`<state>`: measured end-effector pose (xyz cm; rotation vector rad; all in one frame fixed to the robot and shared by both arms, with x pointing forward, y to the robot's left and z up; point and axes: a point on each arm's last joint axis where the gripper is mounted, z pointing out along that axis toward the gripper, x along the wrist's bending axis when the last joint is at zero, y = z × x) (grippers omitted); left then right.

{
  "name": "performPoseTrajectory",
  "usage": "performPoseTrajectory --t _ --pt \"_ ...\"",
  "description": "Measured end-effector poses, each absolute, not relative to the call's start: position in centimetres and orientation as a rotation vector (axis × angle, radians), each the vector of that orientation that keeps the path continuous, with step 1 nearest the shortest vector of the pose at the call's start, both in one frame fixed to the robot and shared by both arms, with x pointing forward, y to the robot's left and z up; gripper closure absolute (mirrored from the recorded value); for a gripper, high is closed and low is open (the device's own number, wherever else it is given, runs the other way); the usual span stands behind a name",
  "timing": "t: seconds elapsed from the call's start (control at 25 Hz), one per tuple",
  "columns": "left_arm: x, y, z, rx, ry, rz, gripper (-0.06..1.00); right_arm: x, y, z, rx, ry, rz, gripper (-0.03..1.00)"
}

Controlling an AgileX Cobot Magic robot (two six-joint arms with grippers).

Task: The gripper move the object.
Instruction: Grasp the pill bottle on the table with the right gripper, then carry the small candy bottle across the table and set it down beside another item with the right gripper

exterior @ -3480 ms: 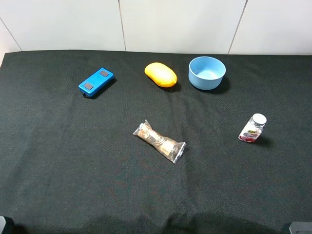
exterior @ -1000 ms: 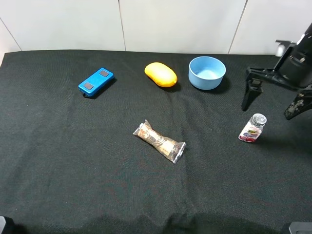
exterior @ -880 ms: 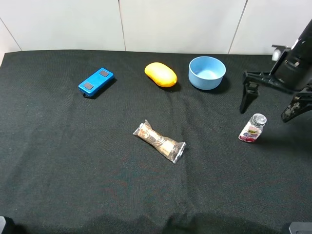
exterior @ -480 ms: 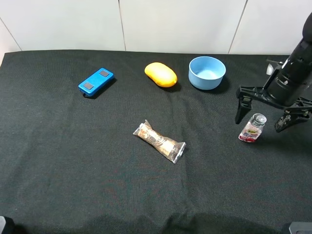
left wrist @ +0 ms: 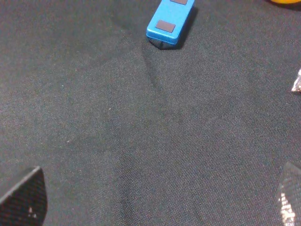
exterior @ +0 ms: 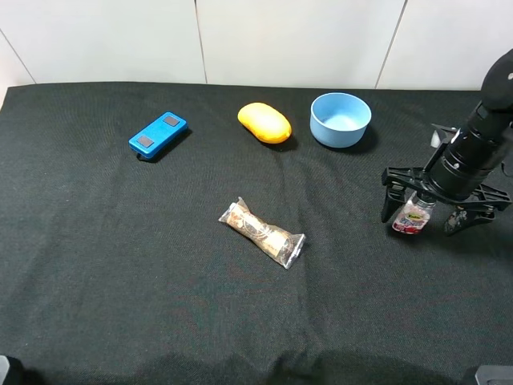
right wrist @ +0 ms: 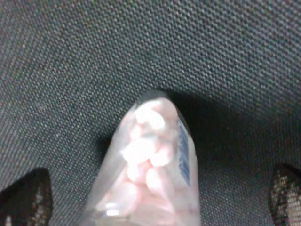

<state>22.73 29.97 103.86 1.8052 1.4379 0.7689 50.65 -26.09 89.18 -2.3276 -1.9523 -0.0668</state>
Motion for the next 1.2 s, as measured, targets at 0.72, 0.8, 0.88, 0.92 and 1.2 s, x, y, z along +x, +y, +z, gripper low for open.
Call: performPoseTrajectory --t 0.72,0.8,0.88,0.92,1.2 --pt "22.73 29.97 103.86 1.805 1.438 0.769 -0.02 50.75 -26.08 89.05 -2.331 -1.954 -0.075 0.63" --pt "22.73 29.97 103.86 1.805 1.438 0.769 -0.02 50.75 -26.08 89.05 -2.331 -1.954 -0.075 0.63" --pt "22.73 29.97 103.86 1.805 1.438 0.769 -0.02 50.75 -26.08 89.05 -2.331 -1.953 -0.075 0.63" --pt "22.73 29.97 103.86 1.805 1.438 0.769 -0.02 50.75 -26.07 89.05 -2.331 -1.951 -0.076 0.63" --pt "22.73 29.97 103.86 1.805 1.438 0.769 -0.02 50.69 -25.97 89.07 -2.334 -1.928 -0.078 0.63"
